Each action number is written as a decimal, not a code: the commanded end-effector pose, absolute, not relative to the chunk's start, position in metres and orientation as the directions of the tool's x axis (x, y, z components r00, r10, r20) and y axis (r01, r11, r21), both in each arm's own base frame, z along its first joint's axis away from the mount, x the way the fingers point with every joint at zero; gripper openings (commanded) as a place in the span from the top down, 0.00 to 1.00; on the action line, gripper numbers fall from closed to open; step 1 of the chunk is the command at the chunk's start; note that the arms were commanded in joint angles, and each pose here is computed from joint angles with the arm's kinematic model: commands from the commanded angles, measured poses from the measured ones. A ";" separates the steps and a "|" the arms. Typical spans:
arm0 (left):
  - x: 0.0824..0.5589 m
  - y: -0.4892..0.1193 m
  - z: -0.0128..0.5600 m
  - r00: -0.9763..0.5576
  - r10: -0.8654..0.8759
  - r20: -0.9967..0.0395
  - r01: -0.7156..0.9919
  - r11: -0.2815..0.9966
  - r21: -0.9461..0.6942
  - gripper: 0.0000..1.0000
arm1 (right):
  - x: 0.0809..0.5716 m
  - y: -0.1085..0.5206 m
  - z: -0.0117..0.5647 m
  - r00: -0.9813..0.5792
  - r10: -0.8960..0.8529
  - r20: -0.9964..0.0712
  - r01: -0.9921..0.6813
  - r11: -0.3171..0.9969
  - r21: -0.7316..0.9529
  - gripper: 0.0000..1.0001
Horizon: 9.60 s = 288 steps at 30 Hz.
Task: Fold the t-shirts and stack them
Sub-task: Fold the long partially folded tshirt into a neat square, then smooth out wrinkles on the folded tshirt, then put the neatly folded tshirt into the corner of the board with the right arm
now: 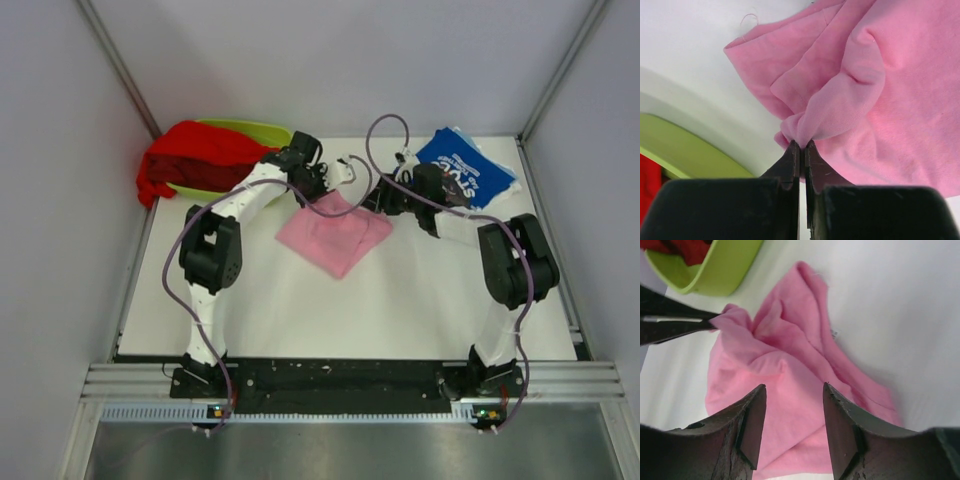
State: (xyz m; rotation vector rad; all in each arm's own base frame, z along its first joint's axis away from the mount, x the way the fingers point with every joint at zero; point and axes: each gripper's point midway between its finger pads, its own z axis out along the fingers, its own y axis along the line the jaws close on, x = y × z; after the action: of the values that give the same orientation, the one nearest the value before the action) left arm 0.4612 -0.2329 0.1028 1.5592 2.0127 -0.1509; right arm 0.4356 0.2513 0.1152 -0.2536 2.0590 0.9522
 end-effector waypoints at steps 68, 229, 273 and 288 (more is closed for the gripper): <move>0.499 -0.289 0.175 -0.026 0.832 -0.554 0.813 0.340 0.472 1.00 | 0.385 0.157 0.145 -0.498 0.427 -0.755 -0.072 0.847 0.526 1.00; 0.464 -0.262 0.050 -0.889 0.158 -0.430 0.403 0.715 -0.571 1.00 | 0.443 0.221 0.027 -0.883 0.291 -0.369 -0.083 0.676 0.732 0.30; 0.488 -0.165 0.135 -0.721 0.274 -0.637 0.531 0.809 -0.253 0.26 | 0.537 0.190 0.182 -0.677 0.190 -0.711 -0.229 0.864 0.449 1.00; 0.480 -0.163 0.134 -0.712 0.302 -0.634 0.553 0.797 -0.241 0.26 | 0.596 0.121 0.269 -0.479 0.445 -0.757 -0.057 0.844 0.533 1.00</move>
State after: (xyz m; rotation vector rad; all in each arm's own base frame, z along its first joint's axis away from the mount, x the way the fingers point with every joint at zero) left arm 0.4820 -0.1619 0.1011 0.5887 2.4770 -0.5692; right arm 0.5779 0.1595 0.1988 0.1924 2.1723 0.6379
